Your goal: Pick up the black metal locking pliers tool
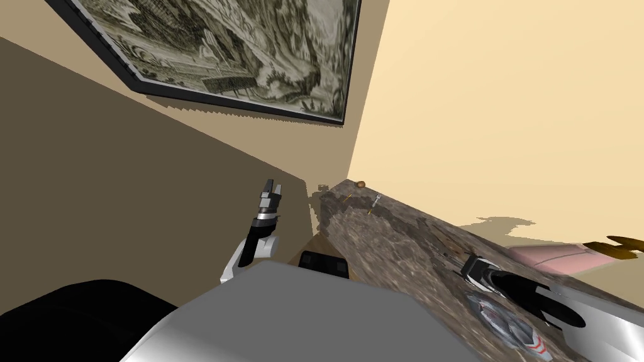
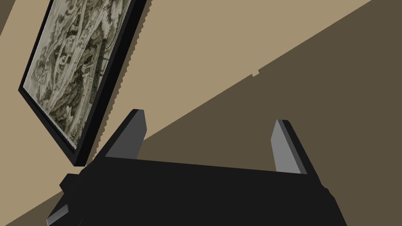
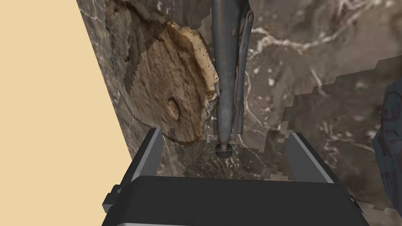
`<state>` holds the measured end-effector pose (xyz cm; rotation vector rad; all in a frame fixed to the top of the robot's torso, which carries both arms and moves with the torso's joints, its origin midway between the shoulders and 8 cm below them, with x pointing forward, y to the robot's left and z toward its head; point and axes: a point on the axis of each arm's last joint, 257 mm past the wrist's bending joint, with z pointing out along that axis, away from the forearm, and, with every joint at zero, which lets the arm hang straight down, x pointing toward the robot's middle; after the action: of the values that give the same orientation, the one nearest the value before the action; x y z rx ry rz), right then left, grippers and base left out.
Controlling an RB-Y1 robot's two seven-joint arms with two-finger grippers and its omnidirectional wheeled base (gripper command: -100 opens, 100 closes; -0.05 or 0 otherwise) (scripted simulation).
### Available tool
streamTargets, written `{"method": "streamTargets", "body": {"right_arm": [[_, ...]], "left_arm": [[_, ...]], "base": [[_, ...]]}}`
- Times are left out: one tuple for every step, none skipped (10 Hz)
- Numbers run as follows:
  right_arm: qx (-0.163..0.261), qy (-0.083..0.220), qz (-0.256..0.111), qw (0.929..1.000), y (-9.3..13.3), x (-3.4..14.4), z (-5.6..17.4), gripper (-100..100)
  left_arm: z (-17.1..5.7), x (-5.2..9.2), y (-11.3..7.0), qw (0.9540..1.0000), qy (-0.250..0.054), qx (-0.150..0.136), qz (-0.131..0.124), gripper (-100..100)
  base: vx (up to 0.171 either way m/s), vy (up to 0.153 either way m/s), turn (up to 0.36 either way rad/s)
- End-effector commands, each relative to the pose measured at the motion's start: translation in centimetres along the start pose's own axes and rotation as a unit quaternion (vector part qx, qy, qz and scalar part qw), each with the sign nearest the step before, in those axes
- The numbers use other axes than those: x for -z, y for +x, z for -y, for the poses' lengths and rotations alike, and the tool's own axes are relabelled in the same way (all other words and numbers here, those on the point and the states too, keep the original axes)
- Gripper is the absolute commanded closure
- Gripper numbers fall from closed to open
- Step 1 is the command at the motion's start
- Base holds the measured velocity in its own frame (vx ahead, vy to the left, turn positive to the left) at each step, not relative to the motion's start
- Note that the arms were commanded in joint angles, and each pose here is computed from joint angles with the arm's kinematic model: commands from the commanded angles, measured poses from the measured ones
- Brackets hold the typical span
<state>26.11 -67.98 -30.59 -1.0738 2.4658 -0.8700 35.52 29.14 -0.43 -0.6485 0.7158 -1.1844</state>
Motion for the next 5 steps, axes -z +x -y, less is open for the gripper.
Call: {"method": "streamTargets", "body": {"right_arm": [[0.021, -0.001, -0.022, 0.9995, 1.8, 0.1, -0.1, -100], [0.011, 0.0, -0.013, 0.9999, 1.0, 0.0, 0.0, -100], [0.014, 0.0, -0.015, 0.9998, 1.2, 0.0, 0.0, 0], [0.007, 0.007, -0.006, 0.9999, 1.7, -0.5, 0.4, -100], [0.009, 0.011, -0.013, 0.9998, 2.4, -0.5, 0.8, -100]], "left_arm": [[0.0, 0.0, 0.0, 1.0, 0.0, 0.0, 0.0, 0], [0.0, 0.0, 0.0, 1.0, 0.0, 0.0, 0.0, 0], [0.0, 0.0, 0.0, 1.0, 0.0, 0.0, 0.0, 0], [0.0, 0.0, 0.0, 1.0, 0.0, 0.0, 0.0, 0], [0.0, 0.0, 0.0, 1.0, 0.0, 0.0, 0.0, 0]], "base": [[0.024, 0.024, 0.054], [0.01, 0.009, 0.005], [0.0, 0.0, 0.0], [0.015, 0.031, 0.076], [0.015, 0.037, 0.041]]}}
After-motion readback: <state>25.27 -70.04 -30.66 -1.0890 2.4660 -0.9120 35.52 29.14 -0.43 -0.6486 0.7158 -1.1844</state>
